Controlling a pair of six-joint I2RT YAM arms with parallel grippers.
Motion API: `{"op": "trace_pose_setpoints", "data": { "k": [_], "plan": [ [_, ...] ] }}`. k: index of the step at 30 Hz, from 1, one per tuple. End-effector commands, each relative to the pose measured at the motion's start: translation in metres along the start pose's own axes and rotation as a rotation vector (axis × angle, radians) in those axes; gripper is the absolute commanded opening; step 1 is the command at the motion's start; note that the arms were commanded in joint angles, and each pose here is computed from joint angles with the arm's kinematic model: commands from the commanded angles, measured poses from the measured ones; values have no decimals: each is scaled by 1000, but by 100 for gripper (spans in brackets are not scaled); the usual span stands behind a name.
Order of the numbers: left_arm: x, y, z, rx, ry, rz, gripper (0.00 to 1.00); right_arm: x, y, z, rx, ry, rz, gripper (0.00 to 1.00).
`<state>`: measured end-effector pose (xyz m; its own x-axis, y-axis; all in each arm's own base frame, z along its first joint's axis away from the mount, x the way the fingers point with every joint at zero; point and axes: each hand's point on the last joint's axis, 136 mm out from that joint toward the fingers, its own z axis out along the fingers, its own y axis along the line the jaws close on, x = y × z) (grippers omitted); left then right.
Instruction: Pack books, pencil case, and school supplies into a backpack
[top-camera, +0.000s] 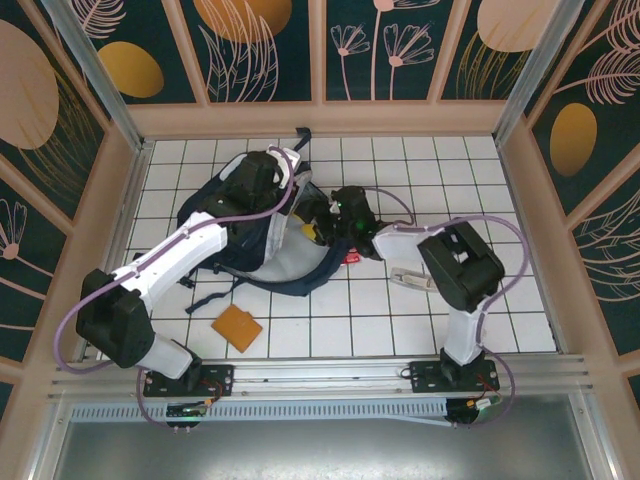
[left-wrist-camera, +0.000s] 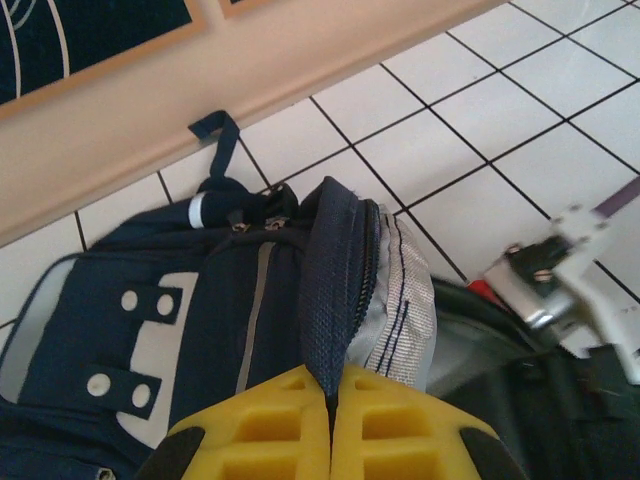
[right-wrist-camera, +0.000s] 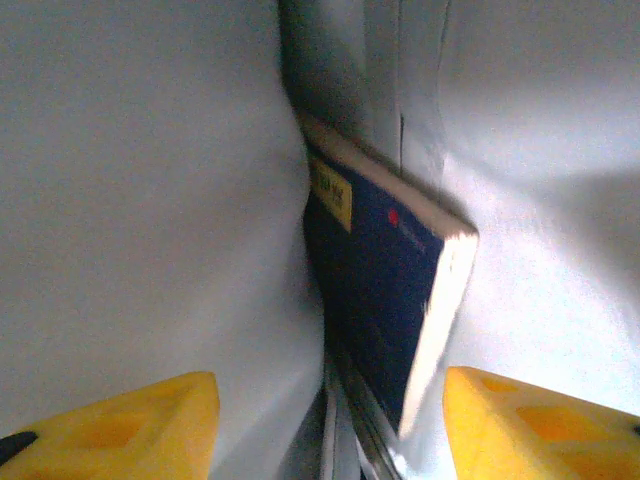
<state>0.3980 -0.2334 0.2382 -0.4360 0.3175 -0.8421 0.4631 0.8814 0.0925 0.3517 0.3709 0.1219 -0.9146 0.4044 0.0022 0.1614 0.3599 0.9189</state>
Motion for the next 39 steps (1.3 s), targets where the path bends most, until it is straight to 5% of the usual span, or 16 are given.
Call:
{"op": "trace_pose_setpoints", "data": {
  "k": [1, 3, 5, 10, 14, 17, 24, 28, 32, 34, 39],
  "plan": [
    [-6, 12, 4, -36, -43, -40, 0, 12, -9, -28, 95, 23, -84, 61],
    [-3, 9, 5, -20, -41, -44, 0, 6, -17, -46, 155, -10, -109, 61],
    [-3, -2, 2, 49, -39, -49, 32, -6, -25, -69, 218, -63, -156, 61],
    [-17, -7, -28, 124, -52, -177, 60, -38, -50, -125, 481, -213, -386, 59],
    [-5, 36, -56, -30, -12, -354, 83, -51, -54, -154, 662, -242, -564, 59],
    [36, 80, -71, -199, 69, -530, 95, -36, -42, -147, 620, -148, -656, 59],
    [186, 134, -75, -374, 375, -936, 94, 48, -8, -79, 482, 71, -820, 60],
    [235, 149, -68, -450, 419, -1079, 93, 92, -4, -49, 431, 161, -838, 62],
    [269, 154, -43, -478, 462, -1162, 92, 109, -32, -34, 537, 192, -851, 67],
    [277, 150, -29, -450, 472, -1197, 82, 112, -47, -30, 577, 216, -841, 67],
    [294, 152, -21, -485, 487, -1208, 39, 105, -71, -7, 584, 231, -838, 59]
  ]
}}
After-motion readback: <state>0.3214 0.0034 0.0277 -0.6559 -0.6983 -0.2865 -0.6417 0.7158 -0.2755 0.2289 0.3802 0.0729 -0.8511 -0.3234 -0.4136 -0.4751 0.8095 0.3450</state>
